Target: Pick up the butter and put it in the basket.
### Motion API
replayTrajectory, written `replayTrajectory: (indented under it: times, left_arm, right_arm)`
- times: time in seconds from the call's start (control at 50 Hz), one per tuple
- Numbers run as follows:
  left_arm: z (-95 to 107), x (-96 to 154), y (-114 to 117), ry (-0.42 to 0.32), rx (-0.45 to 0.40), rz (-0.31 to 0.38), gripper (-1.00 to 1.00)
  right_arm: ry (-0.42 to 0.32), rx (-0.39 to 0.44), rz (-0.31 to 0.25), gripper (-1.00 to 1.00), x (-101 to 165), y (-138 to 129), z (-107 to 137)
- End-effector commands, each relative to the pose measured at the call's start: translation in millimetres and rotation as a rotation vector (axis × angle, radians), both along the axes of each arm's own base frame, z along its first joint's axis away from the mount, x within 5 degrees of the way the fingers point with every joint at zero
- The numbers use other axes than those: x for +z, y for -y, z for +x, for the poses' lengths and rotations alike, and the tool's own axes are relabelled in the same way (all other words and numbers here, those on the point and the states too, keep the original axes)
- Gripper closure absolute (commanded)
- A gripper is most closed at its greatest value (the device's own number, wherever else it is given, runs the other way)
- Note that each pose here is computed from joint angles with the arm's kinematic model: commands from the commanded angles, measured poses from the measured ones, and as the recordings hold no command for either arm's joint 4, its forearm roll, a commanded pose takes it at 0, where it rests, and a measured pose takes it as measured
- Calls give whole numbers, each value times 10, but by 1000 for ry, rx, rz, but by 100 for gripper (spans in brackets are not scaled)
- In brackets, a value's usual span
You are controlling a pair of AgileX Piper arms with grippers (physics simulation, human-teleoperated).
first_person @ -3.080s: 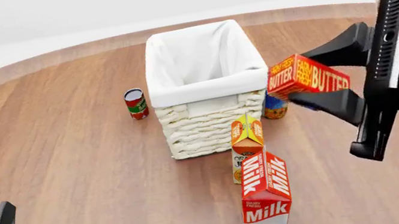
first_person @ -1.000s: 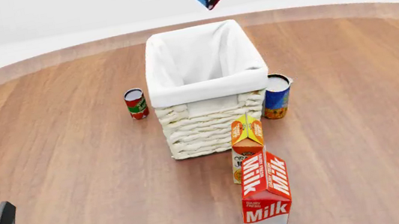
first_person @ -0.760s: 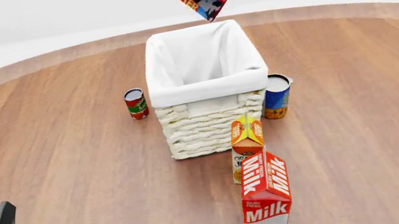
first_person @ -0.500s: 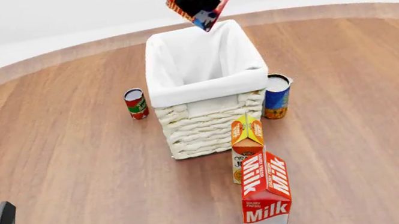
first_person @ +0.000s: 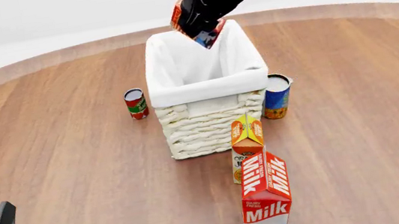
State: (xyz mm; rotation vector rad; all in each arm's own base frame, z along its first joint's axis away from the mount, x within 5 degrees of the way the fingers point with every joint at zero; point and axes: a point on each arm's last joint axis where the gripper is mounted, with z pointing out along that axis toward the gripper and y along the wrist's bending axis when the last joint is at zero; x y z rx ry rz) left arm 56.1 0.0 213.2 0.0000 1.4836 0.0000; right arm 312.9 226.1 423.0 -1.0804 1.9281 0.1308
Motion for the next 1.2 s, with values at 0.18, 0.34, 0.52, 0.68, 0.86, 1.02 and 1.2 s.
replayTrajectory:
  times: [0.18, 0.34, 0.52, 0.68, 0.86, 1.02, 1.2]
  left_arm:
    - [0, 0, 0, 0, 0, 0, -100]
    - [0, 0, 0, 0, 0, 0, -100]
    - [0, 0, 0, 0, 0, 0, -100]
    - [0, 0, 0, 0, 0, 0, -100]
    - [0, 0, 0, 0, 0, 0, -100]
    - [0, 0, 0, 0, 0, 0, -100]
    - [0, 0, 0, 0, 0, 0, -100]
  right_arm:
    - [-3, 3, 21, 100, -140, -128, 52]
    - [-15, 1, 17, 100, -276, -178, 104]
    - [-20, -6, 17, 100, -330, -186, 150]
    - [-30, -17, 13, 100, -431, -181, 201]
    - [-41, -27, 12, 100, -537, -190, 254]
    - [-43, -42, 12, 100, -604, -164, 322]
    - [-36, -48, 21, 100, -614, -176, 368]
